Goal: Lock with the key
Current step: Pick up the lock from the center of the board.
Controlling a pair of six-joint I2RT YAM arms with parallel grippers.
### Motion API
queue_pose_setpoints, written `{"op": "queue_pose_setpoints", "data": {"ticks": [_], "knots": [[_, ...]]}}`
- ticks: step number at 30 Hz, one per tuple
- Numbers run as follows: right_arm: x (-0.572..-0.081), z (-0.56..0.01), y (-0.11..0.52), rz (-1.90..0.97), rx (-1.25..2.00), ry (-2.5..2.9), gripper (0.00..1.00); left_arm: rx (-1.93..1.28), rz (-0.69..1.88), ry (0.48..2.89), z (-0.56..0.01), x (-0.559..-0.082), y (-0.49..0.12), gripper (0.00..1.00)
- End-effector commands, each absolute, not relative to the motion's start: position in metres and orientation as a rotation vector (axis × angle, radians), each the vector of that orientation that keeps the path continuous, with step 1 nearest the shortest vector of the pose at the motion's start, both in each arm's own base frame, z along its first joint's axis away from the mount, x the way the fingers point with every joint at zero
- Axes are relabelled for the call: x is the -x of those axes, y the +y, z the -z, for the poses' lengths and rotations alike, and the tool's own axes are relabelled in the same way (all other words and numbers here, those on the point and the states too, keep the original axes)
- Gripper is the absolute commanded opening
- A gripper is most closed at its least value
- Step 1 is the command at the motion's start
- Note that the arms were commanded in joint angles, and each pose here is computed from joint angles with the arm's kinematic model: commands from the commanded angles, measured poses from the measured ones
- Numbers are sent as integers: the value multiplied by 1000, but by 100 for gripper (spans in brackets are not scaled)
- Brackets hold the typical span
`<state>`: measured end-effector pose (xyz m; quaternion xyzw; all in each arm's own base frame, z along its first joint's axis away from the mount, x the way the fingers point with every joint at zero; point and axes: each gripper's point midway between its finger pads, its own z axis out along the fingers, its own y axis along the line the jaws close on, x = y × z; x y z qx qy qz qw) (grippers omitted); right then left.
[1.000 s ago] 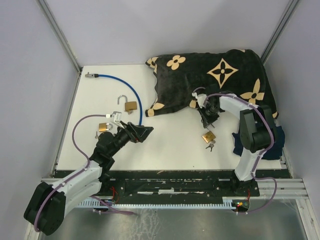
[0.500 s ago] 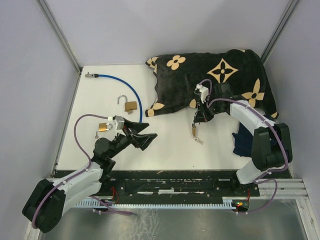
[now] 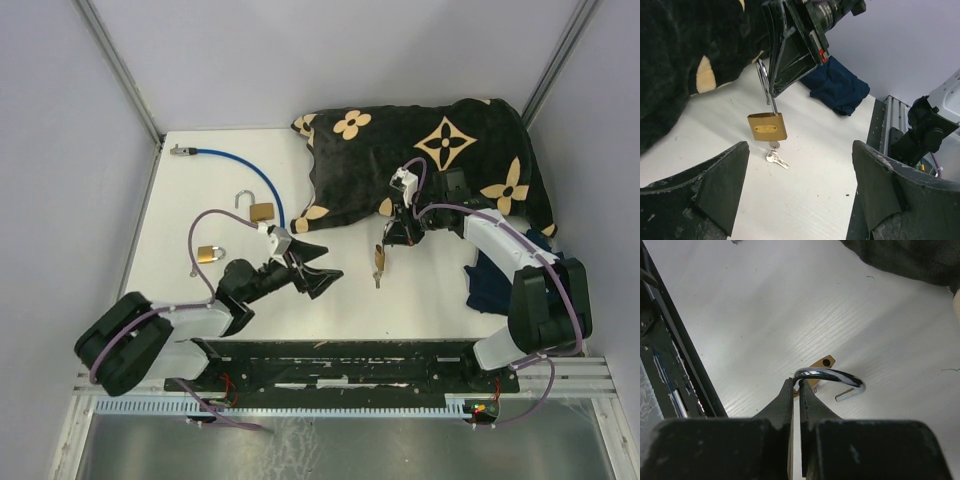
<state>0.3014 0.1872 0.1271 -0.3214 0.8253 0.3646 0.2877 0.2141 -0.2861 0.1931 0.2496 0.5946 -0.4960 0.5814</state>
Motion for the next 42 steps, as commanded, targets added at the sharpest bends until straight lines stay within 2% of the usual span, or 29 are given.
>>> {"op": "queue_pose_setpoints", "data": {"ticks": [1,5,11,16,18,24,42], "knots": [[-308,-155,200,-1023,877,2066,2,-483,1122,1341,-209,-239,-307,89],[-308,-148,201,-1011,881,2086,2,-448,1106,1406,-189,-269,-329,87],[-310,-140,202,-989,884,2112,2,-411,1143,1393,-173,-294,-355,80],[-311,-136,202,-980,882,2126,2,-382,1087,1489,-148,-306,-375,79],[-311,-136,202,-977,883,2128,2,-392,1094,1496,-145,-303,-382,77],[-311,-135,203,-975,887,2130,2,-413,1170,1549,-133,-298,-399,61],[-310,-134,204,-972,897,2134,2,-465,1273,1620,-115,-289,-421,50]]}}
